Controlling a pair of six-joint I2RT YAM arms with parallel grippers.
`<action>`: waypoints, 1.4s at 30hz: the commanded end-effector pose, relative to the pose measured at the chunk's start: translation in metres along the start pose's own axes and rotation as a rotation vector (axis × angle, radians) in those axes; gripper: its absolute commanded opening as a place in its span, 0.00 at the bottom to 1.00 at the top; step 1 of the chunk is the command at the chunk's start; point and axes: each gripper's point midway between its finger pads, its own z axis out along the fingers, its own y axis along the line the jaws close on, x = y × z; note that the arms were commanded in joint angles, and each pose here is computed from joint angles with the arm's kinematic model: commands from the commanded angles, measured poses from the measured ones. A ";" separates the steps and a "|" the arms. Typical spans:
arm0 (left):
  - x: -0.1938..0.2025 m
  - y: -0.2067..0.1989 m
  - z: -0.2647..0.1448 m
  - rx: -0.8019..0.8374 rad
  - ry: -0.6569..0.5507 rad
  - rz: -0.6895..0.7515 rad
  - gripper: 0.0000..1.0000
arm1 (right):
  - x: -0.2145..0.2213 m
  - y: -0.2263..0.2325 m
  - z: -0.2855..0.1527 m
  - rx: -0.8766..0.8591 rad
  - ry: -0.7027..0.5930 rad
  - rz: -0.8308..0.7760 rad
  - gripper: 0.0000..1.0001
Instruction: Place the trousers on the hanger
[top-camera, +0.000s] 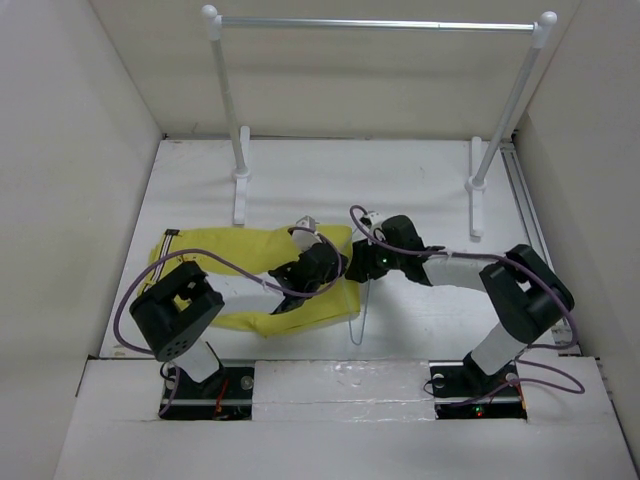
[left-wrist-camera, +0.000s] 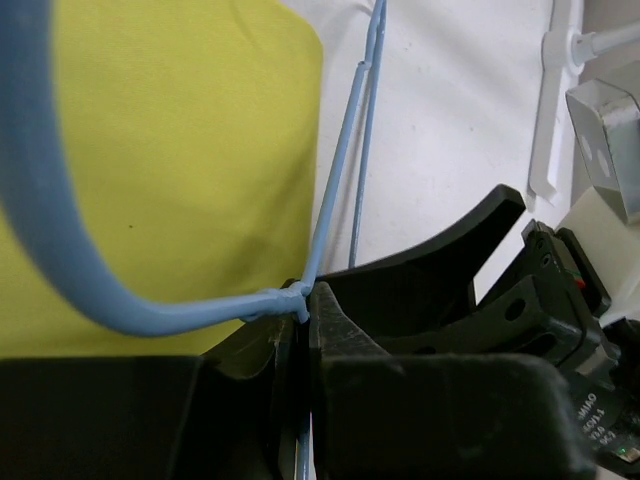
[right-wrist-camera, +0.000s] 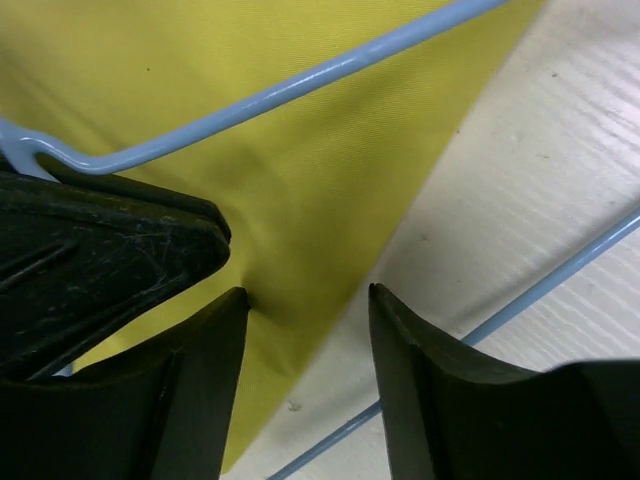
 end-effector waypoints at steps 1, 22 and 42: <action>-0.011 0.010 0.003 -0.039 -0.079 0.022 0.00 | 0.002 0.012 0.006 -0.063 -0.021 0.015 0.56; -0.033 0.060 -0.003 -0.180 -0.136 0.176 0.00 | -0.027 -0.005 -0.112 -0.054 -0.177 0.104 0.00; -0.065 0.029 -0.033 -0.168 -0.196 0.350 0.00 | -0.035 -0.127 -0.162 0.178 -0.237 0.177 0.00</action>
